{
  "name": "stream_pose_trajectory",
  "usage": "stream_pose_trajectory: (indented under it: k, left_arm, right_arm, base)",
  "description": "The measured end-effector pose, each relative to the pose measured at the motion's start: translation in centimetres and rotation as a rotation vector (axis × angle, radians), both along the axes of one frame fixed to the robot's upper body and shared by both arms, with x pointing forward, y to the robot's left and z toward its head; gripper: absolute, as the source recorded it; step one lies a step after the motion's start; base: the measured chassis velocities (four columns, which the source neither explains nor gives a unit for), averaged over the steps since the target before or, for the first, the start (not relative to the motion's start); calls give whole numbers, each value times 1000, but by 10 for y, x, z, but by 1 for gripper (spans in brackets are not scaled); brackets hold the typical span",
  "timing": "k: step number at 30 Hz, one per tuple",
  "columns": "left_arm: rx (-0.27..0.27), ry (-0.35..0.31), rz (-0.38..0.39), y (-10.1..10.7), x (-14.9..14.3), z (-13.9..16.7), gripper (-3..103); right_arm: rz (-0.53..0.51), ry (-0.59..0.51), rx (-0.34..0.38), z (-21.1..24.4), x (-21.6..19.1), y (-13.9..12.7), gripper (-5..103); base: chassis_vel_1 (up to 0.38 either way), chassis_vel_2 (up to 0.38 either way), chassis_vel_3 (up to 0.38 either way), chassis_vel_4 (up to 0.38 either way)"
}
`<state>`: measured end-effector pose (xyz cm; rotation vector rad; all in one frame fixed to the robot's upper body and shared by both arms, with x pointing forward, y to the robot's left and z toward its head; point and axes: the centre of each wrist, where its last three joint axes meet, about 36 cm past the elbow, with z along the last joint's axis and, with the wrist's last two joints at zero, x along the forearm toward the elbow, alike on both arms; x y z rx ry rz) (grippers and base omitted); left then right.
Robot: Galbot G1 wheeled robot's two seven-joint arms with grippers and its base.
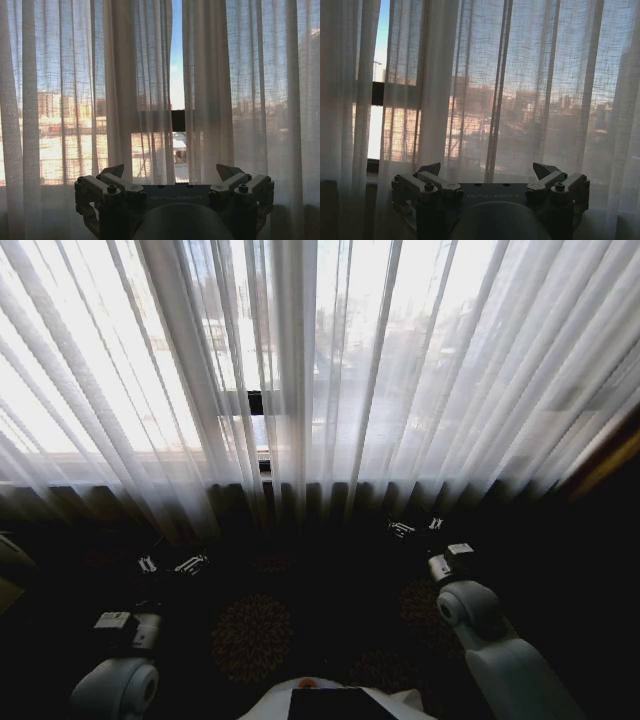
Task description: Open the curtains by pulling them apart, changing their state from closed to fully open.
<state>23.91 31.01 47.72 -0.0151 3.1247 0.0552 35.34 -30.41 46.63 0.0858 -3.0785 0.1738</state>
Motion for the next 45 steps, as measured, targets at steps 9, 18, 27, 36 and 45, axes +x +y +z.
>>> stream_pose_trajectory:
  k: [9,18,27,36,45]
  left_arm:
    - [1,-1,7,2,-3,-3,100]
    - [5,-7,14,4,-2,-3,100]
    - [5,-14,16,5,-3,-5,100]
    - [4,-14,18,5,-3,-8,100]
    - [8,-19,21,8,-5,-11,100]
  right_arm:
    - [4,1,-6,-1,-4,4,100]
    - [3,2,-5,-2,-5,6,100]
    - [-1,4,-4,-5,-1,3,100]
    - [13,3,0,-11,-1,1,100]
    - [23,-3,-14,-16,-1,2,100]
  base:
    - [71,61,-56,-66]
    - [233,219,-236,-237]
    - [313,302,-306,-312]
    - [83,56,-61,-103]
    - [-101,20,98,-16]
